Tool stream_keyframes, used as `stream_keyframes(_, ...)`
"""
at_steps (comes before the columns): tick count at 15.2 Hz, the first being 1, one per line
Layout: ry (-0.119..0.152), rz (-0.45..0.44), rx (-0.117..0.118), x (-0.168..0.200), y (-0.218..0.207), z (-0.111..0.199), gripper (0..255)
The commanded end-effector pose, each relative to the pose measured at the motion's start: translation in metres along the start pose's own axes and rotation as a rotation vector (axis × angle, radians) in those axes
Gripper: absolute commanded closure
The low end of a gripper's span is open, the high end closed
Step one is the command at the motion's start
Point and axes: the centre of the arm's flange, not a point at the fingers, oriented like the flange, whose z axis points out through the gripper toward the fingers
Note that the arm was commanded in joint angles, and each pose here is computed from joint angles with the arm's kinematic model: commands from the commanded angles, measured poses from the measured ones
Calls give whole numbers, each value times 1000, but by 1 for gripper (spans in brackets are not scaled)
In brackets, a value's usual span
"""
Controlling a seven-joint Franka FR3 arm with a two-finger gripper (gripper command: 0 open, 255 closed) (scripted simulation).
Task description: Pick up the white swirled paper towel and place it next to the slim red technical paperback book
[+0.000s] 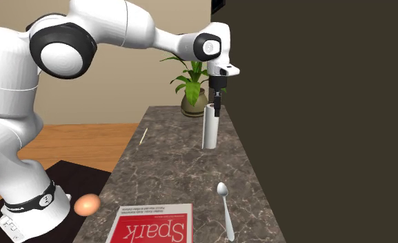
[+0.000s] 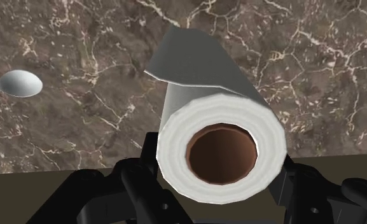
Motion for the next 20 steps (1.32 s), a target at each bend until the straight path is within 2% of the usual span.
stream_keyframes(1,0,0,0,0,1,-11,255)
stream_keyframes(9,0,0,0,2,3,-51,255)
stream_keyframes(20,0,0,0,-32,117,-135,255)
